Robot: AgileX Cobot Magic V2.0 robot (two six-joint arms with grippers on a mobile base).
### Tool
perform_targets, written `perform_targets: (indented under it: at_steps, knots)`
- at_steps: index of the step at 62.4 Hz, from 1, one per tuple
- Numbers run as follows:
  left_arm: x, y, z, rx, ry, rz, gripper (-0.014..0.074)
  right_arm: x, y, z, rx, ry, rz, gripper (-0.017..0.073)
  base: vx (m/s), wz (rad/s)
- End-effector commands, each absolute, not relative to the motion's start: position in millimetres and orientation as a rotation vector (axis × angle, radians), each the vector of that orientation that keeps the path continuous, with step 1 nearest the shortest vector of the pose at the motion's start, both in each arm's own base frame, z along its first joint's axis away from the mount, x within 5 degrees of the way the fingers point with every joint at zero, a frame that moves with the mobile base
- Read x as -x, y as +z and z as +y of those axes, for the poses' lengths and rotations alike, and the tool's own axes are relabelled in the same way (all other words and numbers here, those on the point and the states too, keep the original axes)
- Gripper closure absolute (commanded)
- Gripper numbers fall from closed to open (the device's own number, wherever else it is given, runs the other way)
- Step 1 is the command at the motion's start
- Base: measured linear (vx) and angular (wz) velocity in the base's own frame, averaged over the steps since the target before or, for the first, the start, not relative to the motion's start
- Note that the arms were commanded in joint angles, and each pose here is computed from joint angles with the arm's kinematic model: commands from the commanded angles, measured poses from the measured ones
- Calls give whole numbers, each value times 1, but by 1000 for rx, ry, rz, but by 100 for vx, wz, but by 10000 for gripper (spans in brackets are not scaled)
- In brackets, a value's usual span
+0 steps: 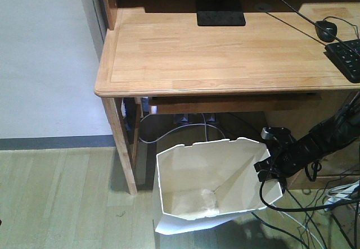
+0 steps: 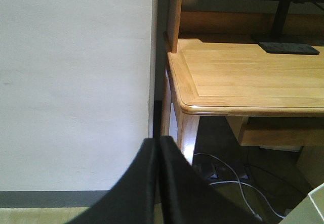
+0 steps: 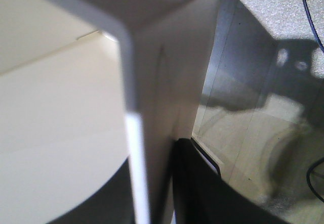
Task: Move trash bin to bedside with robot
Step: 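Hold the bin in the right gripper while the base turns away from the desk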
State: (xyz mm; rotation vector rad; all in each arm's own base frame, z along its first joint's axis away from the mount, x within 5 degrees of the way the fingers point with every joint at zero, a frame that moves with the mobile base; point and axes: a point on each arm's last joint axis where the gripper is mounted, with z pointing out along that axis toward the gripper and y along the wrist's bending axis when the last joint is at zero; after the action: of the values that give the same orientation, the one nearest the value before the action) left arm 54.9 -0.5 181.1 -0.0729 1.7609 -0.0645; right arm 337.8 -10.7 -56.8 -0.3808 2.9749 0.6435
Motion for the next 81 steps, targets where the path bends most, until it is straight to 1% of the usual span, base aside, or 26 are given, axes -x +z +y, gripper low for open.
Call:
perform_targets:
  at_steps: [1,39,81]
  knots:
    - [-56,182,0,80,-72,1696,599,-348,-22,-3,360,847,2882,564,0,1]
    - [-56,182,0,80,-72,1696,599,-348,-22,-3,360,847,2882,564,-4,15]
    - [-56,182,0,80,-72,1696,599,-348,-22,-3,360,847,2882,564,-7,50]
